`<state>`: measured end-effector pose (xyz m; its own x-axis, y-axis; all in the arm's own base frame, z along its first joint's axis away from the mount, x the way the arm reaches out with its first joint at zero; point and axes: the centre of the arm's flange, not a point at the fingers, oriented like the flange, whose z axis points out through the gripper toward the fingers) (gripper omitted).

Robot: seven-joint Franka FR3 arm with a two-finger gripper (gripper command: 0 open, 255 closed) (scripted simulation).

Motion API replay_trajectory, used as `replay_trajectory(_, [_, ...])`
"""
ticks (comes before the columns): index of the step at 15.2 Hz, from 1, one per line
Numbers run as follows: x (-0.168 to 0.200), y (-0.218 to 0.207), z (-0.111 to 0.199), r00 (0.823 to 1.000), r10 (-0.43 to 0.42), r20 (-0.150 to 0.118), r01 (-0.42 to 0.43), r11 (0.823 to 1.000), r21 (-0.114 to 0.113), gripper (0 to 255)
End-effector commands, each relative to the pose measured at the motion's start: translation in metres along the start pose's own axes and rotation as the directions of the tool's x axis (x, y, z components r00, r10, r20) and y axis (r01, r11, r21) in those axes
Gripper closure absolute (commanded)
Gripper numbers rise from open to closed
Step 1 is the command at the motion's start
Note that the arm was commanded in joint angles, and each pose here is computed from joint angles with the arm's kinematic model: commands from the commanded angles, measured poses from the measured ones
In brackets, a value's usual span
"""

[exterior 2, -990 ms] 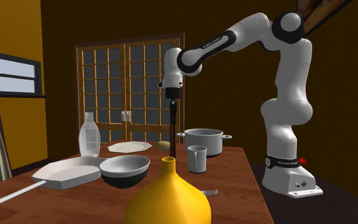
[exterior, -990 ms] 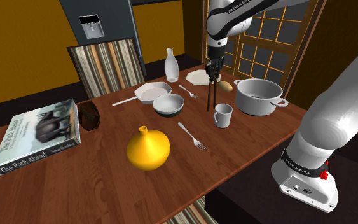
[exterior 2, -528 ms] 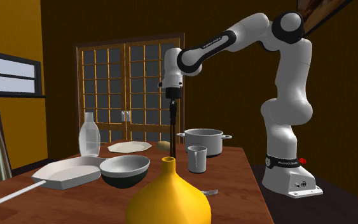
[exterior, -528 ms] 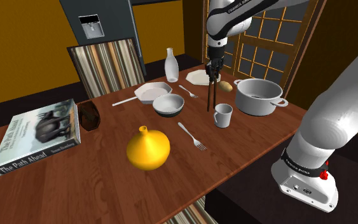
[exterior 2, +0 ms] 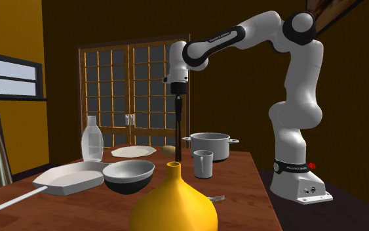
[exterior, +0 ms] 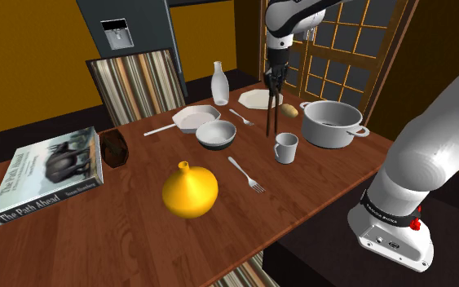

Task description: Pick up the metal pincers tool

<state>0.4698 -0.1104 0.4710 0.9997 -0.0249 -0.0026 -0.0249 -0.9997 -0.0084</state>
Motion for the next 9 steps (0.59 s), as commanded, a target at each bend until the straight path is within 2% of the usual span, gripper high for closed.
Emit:
replay_trajectory(1, [0.000,0.000,-0.011,1.000,0.000,0.000,0.000,1.000,0.000,255])
replay_trajectory(7, [0.000,-0.001,-0.043,1.000,0.000,0.000,0.000,1.000,0.000,255])
replay_trajectory(9, [0.000,-0.001,-0.044,1.000,0.000,0.000,0.000,1.000,0.000,255])
